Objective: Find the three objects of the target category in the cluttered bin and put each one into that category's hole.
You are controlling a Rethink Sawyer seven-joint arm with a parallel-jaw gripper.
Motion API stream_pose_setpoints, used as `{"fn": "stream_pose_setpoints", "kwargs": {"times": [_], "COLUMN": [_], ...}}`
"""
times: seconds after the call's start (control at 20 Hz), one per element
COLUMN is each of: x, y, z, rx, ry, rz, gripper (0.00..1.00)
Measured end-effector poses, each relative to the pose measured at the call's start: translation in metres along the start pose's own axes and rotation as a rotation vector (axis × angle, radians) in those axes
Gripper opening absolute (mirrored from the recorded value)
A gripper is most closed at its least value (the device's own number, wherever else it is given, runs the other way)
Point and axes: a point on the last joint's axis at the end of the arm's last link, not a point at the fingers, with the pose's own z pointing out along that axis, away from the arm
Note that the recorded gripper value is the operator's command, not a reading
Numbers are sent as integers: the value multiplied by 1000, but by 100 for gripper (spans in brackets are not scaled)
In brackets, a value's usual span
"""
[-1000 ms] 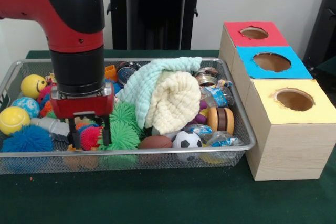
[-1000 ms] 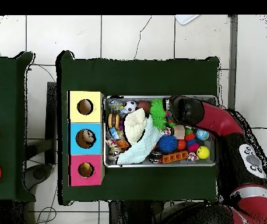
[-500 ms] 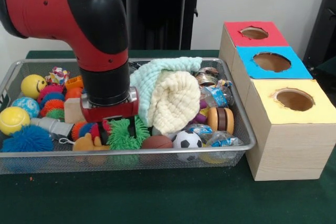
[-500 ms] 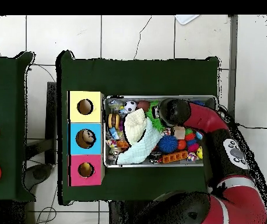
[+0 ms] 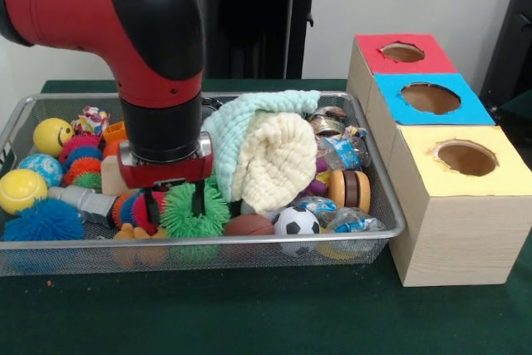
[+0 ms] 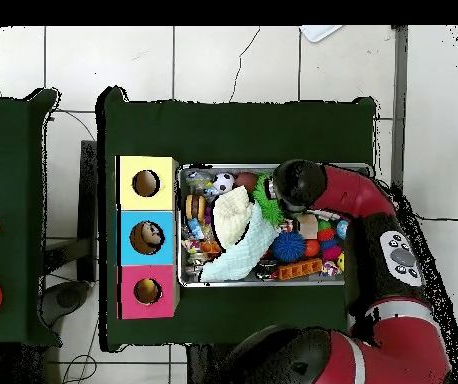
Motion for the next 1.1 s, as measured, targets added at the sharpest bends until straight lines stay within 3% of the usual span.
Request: {"fn": "stream_pose_setpoints", "kwargs": {"times": [0.3, 0.5, 0.75, 1.1], "x": [-5, -8, -8, 3], "y": [-18, -26, -32, -28], "z": [-19, -26, -30, -9], "rx": [84, 110, 115, 96], "ry": [-9, -16, -4, 31], "rz": [-33, -40, -35, -35], "gripper": [100, 100, 100, 100]}}
